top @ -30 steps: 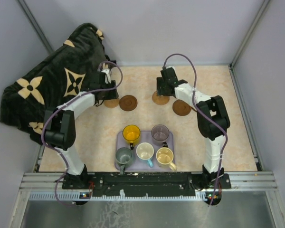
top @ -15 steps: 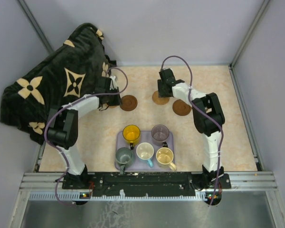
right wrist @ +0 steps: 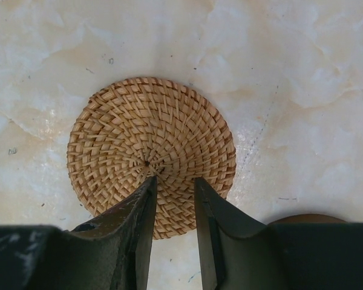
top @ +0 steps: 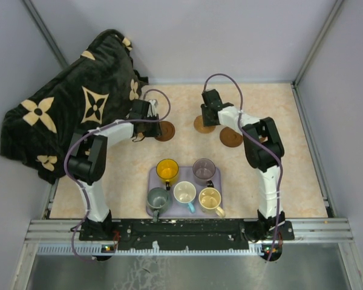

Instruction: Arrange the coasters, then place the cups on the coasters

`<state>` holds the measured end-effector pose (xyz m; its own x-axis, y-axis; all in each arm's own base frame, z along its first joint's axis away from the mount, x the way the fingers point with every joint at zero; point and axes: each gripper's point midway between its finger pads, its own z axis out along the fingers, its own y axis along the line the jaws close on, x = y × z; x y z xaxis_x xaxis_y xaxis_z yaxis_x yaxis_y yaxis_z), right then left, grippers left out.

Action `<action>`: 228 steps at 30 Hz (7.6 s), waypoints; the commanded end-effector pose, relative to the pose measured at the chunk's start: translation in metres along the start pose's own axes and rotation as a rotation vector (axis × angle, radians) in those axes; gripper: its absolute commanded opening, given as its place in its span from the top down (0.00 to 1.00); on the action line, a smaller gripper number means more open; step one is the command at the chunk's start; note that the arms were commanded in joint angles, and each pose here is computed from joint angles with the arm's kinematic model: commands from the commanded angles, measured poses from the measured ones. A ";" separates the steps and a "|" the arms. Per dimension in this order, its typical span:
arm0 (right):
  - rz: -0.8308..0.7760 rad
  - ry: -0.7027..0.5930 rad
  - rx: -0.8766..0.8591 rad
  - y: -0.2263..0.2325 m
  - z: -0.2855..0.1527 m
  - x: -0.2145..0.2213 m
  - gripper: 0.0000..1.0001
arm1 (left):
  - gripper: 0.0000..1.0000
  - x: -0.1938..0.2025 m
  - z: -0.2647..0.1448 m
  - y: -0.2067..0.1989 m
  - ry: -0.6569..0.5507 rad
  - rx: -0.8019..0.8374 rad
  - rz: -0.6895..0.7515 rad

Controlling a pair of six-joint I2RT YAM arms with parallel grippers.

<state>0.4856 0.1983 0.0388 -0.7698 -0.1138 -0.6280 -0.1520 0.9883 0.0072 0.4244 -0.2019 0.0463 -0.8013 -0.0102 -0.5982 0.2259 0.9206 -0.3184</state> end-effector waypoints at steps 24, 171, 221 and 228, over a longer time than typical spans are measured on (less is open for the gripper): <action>-0.094 0.085 -0.032 0.048 0.000 0.051 0.69 | 0.73 -0.028 0.049 -0.032 -0.001 0.117 0.003; 0.114 -0.082 0.071 -0.030 -0.046 -0.013 0.53 | 0.57 -0.014 -0.075 -0.054 -0.174 0.136 0.083; 0.421 -0.007 0.355 -0.206 -0.062 0.052 0.82 | 0.55 -0.003 -0.071 -0.057 -0.155 0.140 0.090; 0.414 -0.003 0.362 -0.208 -0.052 0.052 0.81 | 0.54 -0.002 -0.070 -0.055 -0.149 0.134 0.093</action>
<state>0.4241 -0.0171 0.0368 -0.7493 0.2929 -0.5940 0.3842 0.9228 -0.0297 0.3719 -0.2231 0.1164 -0.6944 -0.0047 -0.7196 0.3619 0.8620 -0.3548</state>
